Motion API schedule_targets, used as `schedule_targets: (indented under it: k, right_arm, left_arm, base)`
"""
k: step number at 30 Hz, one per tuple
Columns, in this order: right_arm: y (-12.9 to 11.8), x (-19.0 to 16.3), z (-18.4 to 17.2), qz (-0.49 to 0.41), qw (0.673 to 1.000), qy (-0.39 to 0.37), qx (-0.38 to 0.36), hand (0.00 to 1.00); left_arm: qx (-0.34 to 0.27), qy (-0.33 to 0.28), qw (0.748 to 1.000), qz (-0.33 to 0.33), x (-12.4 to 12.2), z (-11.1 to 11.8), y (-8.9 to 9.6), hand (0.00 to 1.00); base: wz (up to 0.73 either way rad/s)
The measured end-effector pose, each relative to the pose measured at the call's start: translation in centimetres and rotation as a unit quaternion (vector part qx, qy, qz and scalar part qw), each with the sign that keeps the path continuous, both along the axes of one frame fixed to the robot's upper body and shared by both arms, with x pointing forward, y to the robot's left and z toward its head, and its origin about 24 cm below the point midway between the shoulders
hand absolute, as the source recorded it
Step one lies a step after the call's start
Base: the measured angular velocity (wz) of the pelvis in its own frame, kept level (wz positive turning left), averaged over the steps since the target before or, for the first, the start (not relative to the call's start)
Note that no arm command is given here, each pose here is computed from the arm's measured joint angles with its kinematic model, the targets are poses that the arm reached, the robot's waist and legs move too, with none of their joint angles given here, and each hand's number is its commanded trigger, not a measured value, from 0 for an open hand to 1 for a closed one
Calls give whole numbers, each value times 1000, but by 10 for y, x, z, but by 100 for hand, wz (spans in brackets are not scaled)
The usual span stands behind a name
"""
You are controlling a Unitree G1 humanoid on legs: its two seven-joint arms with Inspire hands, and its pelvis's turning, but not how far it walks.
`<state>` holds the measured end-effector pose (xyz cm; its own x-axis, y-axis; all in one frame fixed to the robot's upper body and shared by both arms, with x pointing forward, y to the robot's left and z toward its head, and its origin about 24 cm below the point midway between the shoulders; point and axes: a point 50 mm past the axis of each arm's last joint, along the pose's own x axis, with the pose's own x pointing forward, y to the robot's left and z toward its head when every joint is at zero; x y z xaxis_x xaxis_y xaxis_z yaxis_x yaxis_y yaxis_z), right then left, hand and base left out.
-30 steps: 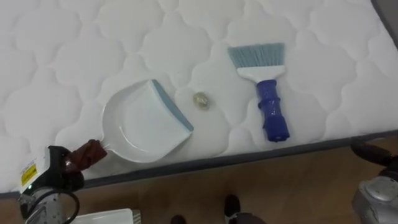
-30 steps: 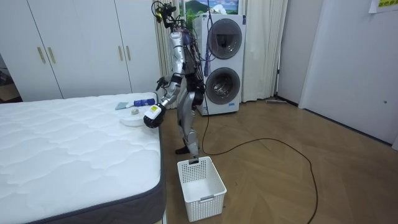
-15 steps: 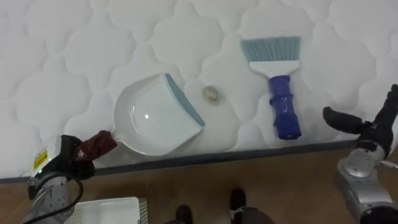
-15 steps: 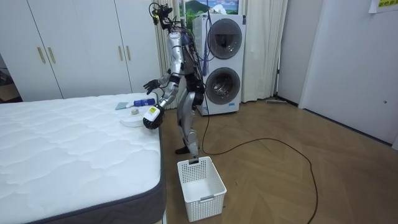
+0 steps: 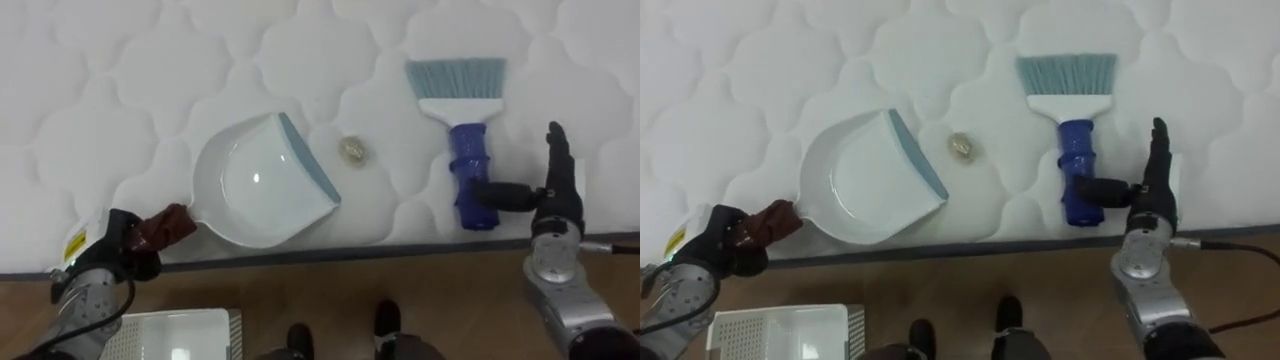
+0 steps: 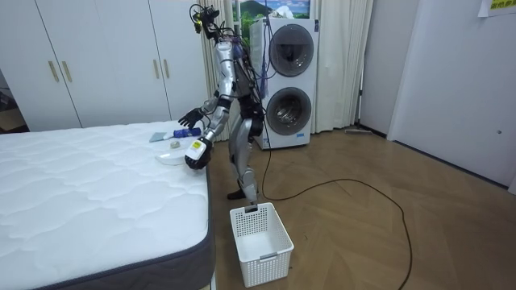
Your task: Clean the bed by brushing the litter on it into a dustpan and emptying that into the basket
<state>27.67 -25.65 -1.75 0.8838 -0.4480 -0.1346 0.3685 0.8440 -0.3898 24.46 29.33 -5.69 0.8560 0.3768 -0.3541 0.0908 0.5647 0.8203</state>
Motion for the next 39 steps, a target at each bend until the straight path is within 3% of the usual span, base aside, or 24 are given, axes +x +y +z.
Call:
schedule_targets:
  k: [16,28,39]
  right_arm:
    - [5,24,17,6,999,-22,36,0]
    - [-6,22,5,-4,998,21,66,0]
    - [-12,23,-2,14,996,83,-15,0]
  left_arm:
    - [-2,-17,1000,-7,10,7,-4,100]
    - [4,-14,1000,-8,11,7,-5,100]
    - [6,8,1000,-21,13,1,-17,100]
  base:
    - [3]
    - [0]
    - [4]
